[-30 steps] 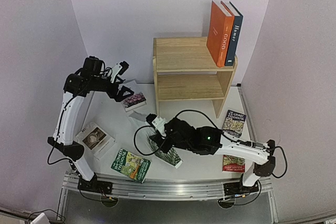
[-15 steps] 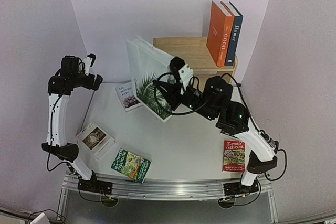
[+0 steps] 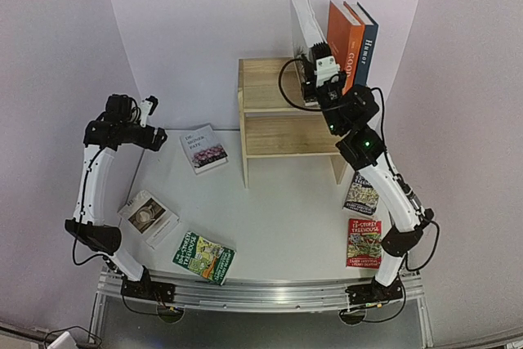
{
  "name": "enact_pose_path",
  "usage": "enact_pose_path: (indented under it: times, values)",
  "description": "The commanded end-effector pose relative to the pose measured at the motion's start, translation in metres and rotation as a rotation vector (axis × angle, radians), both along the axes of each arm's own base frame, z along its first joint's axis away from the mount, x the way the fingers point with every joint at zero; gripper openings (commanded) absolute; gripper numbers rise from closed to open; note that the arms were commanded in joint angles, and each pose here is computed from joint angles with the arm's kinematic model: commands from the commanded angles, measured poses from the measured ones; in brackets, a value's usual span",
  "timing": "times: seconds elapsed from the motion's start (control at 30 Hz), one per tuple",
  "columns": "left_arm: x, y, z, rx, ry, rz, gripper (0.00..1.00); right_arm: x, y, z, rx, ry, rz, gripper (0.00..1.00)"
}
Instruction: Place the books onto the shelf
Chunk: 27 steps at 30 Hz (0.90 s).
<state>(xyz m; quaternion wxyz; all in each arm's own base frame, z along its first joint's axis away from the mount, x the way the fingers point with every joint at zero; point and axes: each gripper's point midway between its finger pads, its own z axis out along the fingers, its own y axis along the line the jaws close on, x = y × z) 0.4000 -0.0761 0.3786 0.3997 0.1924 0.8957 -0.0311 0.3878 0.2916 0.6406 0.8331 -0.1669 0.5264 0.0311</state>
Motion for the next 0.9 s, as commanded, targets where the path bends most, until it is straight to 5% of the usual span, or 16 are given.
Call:
enact_pose_path:
  times: [0.0,0.4,0.87]
  values:
    - [-0.011,-0.004,0.017,-0.04,-0.055,-0.018,1.0,0.027,-0.04,0.014,0.069,-0.071,-0.064,0.1]
    - [-0.014,-0.004,0.014,-0.038,-0.047,-0.023,1.0,0.074,-0.056,-0.017,0.088,-0.001,-0.059,0.16]
    - [-0.019,-0.012,0.011,-0.065,-0.029,-0.058,1.0,0.075,-0.066,-0.017,0.079,0.001,-0.108,0.51]
